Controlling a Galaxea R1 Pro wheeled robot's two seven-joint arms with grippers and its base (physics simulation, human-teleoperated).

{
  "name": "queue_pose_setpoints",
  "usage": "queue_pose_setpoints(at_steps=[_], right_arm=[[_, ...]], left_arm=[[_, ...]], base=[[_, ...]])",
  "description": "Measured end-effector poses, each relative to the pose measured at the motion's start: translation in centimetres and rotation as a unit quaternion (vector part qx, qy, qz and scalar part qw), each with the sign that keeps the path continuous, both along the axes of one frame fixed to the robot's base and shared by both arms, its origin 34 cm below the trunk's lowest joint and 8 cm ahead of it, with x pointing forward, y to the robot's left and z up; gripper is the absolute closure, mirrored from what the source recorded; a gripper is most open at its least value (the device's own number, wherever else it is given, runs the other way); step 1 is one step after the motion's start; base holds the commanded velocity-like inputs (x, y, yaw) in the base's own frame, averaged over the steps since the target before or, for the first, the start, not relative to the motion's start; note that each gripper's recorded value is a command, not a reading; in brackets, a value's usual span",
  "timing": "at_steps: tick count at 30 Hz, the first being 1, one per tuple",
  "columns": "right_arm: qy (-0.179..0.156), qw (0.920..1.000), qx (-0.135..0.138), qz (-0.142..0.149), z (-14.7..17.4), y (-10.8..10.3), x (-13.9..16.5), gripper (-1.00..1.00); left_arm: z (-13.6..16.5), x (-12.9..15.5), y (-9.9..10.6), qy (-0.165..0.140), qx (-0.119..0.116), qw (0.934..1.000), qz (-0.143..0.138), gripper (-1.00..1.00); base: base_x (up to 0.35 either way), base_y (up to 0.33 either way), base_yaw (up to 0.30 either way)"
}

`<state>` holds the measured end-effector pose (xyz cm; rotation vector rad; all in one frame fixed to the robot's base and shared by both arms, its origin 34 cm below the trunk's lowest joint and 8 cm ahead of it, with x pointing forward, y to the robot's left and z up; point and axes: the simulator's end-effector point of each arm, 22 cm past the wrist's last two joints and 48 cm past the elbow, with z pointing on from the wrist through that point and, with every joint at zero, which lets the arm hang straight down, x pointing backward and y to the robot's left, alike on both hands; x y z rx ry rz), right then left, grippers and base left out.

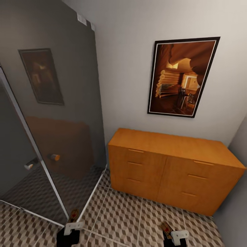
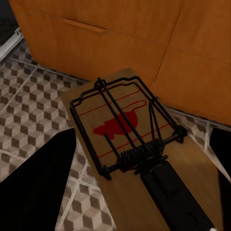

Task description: Take the four mousetraps from the cabinet in the bathroom and place them on the bathroom floor. Make sure all four end up on the same floor surface, and ensure that at least two of them are either under or directly next to the same bathroom sink.

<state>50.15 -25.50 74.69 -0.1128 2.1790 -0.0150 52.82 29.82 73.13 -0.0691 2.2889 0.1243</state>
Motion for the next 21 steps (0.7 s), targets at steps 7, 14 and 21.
queue_pose_setpoints(at_steps=[7, 14, 21], right_arm=[[0.0, 1.0, 0.0, 0.0, -0.01, 0.0, -0.01, 1.0], [0.001, 1.0, 0.0, 0.0, -0.03, 0.0, -0.04, 1.0], [0.001, 1.0, 0.0, 0.0, -0.04, 0.0, -0.04, 1.0]], left_arm=[[0.02, 0.03, 0.02, 0.0, 0.0, 1.0, 0.0, 1.0], [0.01, 0.02, 0.03, 0.0, 0.0, 1.0, 0.0, 1.0], [-0.01, -0.01, 0.03, 0.0, 0.0, 1.0, 0.0, 1.0]], base=[[0.0, 0.0, 0.266], [0.0, 0.0, 0.266], [0.0, 0.0, 0.266]])
